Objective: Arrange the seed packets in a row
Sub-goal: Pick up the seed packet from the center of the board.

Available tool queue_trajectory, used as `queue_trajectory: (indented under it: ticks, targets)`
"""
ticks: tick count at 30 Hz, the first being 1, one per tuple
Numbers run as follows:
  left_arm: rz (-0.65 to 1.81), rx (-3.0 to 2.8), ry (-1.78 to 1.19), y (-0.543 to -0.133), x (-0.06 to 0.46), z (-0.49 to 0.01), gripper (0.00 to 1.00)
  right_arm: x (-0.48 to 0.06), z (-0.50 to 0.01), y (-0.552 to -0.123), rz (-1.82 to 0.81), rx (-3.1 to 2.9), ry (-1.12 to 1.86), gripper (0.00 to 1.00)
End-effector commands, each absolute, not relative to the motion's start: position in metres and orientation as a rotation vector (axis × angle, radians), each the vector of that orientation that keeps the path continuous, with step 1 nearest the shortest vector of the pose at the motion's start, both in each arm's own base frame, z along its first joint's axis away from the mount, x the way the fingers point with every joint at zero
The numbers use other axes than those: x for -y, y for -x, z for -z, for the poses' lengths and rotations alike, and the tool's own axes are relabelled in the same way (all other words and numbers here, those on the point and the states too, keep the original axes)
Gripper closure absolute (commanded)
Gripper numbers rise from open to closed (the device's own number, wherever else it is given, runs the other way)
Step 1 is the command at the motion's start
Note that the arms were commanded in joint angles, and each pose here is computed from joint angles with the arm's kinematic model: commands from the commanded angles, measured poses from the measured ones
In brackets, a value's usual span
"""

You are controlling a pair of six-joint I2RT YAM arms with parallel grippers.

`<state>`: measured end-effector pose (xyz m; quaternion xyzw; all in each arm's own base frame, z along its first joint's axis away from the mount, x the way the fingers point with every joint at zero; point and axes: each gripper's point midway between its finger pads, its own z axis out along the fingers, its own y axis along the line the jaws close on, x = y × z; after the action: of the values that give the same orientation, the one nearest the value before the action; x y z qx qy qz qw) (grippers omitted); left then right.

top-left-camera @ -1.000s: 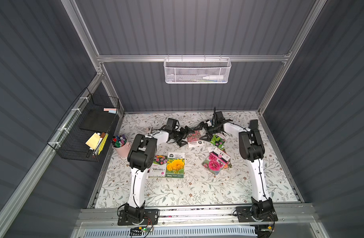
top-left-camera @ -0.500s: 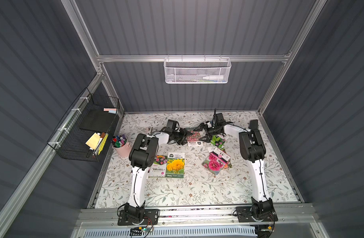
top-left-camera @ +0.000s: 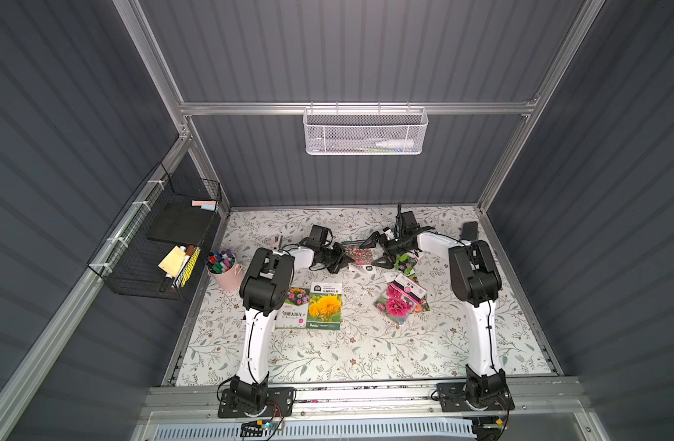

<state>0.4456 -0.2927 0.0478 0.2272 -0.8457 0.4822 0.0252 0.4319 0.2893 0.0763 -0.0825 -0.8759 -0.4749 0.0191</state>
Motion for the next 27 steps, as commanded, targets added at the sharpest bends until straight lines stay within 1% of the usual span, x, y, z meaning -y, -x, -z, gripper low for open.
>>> queue_trajectory:
  ticks: [1, 8, 11, 13, 21, 25, 27]
  targets:
    - [-1.578, 2.576, -0.527, -0.424, 0.299, -0.086, 1.00, -0.275, -0.097, -0.426, 1.471, 2.796, 0.218, 0.02]
    - [-1.759, 2.391, -0.256, -0.394, 0.311, -0.138, 1.00, -0.239, -0.120, -0.418, 1.571, 2.779, 0.257, 0.03]
    - [-1.740, 2.256, -0.300, -0.381, 0.311, -0.150, 1.00, -0.228, -0.122, -0.410, 1.602, 2.750, 0.276, 0.04]
    - [-1.676, 2.161, -0.381, -0.367, 0.309, -0.145, 1.00, -0.226, -0.121, -0.403, 1.633, 2.707, 0.280, 0.05]
    - [-1.772, 2.039, -0.308, -0.372, 0.316, -0.178, 1.00, -0.235, -0.134, -0.387, 1.816, 2.521, 0.241, 0.05]
    - [-1.813, 2.017, -0.308, -0.382, 0.321, -0.192, 1.00, -0.239, -0.133, -0.380, 1.849, 2.452, 0.233, 0.05]
    - [-1.808, 2.012, -0.300, -0.379, 0.322, -0.192, 1.00, -0.240, -0.134, -0.379, 1.880, 2.420, 0.245, 0.05]
